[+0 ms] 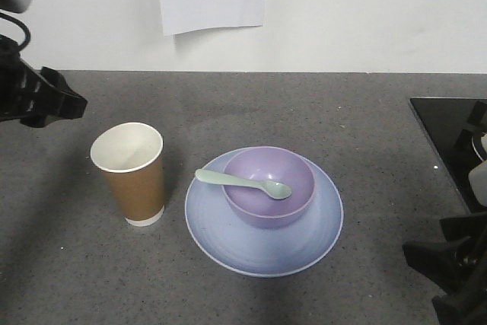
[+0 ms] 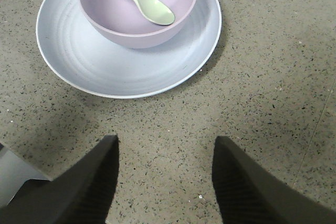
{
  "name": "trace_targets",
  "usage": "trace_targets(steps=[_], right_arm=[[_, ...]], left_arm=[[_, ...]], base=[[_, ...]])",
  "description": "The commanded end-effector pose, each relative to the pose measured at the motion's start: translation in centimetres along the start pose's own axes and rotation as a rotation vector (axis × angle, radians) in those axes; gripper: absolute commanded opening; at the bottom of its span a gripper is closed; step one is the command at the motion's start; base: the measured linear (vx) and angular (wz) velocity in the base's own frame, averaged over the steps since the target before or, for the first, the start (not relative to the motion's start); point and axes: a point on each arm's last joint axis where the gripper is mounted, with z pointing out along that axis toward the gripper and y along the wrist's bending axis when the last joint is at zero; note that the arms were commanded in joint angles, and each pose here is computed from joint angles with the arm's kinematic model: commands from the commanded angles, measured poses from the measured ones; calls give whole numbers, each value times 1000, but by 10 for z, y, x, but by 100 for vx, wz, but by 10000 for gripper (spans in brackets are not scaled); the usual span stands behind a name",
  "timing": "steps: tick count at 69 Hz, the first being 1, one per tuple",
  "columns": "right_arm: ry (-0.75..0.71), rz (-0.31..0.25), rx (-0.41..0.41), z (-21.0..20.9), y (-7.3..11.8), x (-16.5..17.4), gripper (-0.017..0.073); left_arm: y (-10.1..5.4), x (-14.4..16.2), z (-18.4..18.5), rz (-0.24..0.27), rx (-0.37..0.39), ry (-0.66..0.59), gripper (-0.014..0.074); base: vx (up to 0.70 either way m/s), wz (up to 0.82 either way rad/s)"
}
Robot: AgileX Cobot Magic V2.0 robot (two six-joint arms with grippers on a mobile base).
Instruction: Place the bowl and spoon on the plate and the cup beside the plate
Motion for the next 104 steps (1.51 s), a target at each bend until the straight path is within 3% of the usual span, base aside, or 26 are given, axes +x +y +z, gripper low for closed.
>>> trace_targets(steps=[1, 14, 29, 44, 51, 58, 66, 67, 70, 104], right_arm=[[-77, -13, 10, -6, 0, -10, 390], [-77, -13, 10, -6, 0, -10, 390], [-77, -12, 9, -6, 0, -10, 390], [-79, -13, 10, -6, 0, -10, 386], [-77, -14, 11, -6, 0, -10, 341], [-69, -14, 10, -6, 0, -9, 242], [-48, -16, 6, -6, 0, -8, 106], [-37, -17, 4, -6, 0, -7, 10], [-36, -17, 4, -6, 0, -6, -15], [-36, -17, 4, -6, 0, -6, -8]], left_arm=[[-5, 1, -28, -5, -6, -121, 407], [-9, 34, -37, -8, -32, -213, 407], [-15, 72, -47, -10, -33, -224, 407], [-17, 87, -50, 0, -41, -242, 395], [-17, 90, -49, 3, -44, -234, 337], [-16, 90, -49, 4, -45, -235, 242], [-16, 90, -49, 4, -45, -235, 106], [-16, 90, -49, 3, -44, -234, 23], [-16, 90, -49, 3, -44, -233, -9], [-17, 91, -48, 2, -39, -215, -8]], base=[[0, 0], [0, 0], [0, 0], [0, 0], [0, 0], [0, 0], [0, 0], [0, 0], [0, 0], [0, 0]])
